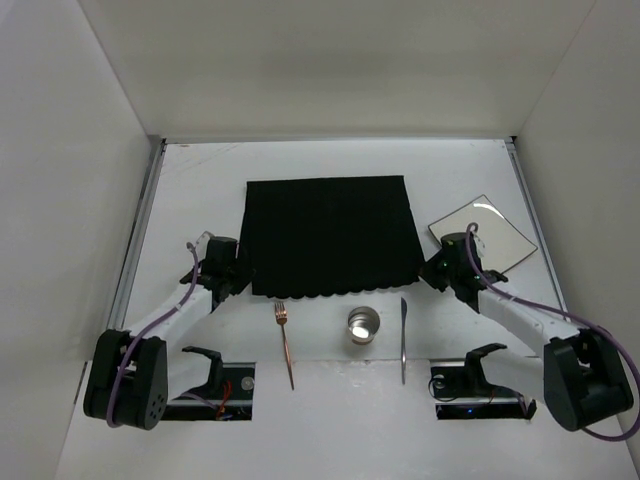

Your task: Set the dinner table for one person

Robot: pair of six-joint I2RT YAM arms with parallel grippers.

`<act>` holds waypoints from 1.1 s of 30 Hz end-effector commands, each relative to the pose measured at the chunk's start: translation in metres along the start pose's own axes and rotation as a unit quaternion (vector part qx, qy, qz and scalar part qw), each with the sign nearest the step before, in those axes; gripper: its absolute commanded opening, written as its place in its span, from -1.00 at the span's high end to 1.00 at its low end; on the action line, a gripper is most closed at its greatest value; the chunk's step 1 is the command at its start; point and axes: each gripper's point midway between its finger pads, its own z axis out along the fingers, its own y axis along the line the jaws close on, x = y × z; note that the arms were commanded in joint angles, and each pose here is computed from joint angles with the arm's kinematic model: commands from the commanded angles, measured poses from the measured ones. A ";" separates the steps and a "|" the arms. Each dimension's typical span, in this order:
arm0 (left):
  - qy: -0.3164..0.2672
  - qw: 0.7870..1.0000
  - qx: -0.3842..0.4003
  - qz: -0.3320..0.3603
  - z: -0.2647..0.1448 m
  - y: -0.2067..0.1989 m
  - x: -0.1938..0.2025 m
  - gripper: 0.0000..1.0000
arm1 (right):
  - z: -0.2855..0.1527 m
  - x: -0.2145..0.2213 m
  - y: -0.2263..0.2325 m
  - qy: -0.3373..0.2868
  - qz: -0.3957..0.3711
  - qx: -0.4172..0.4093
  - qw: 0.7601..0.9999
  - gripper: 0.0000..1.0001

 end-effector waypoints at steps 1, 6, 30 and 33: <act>0.022 0.999 -0.024 0.001 -0.005 0.016 0.013 0.90 | -0.006 0.005 -0.020 0.000 0.010 0.027 1.000 0.66; 0.026 0.999 -0.021 0.015 -0.004 0.012 0.018 0.85 | -0.010 0.005 -0.030 -0.008 0.015 0.033 0.999 0.59; -0.055 0.987 0.115 0.094 -0.076 -0.124 -0.033 0.43 | -0.086 -0.135 -0.072 -0.221 0.185 0.040 0.957 -0.33; -0.038 0.981 0.141 0.130 -0.080 -0.142 -0.011 0.56 | -0.084 -0.139 -0.104 -0.235 0.215 0.078 0.945 -0.26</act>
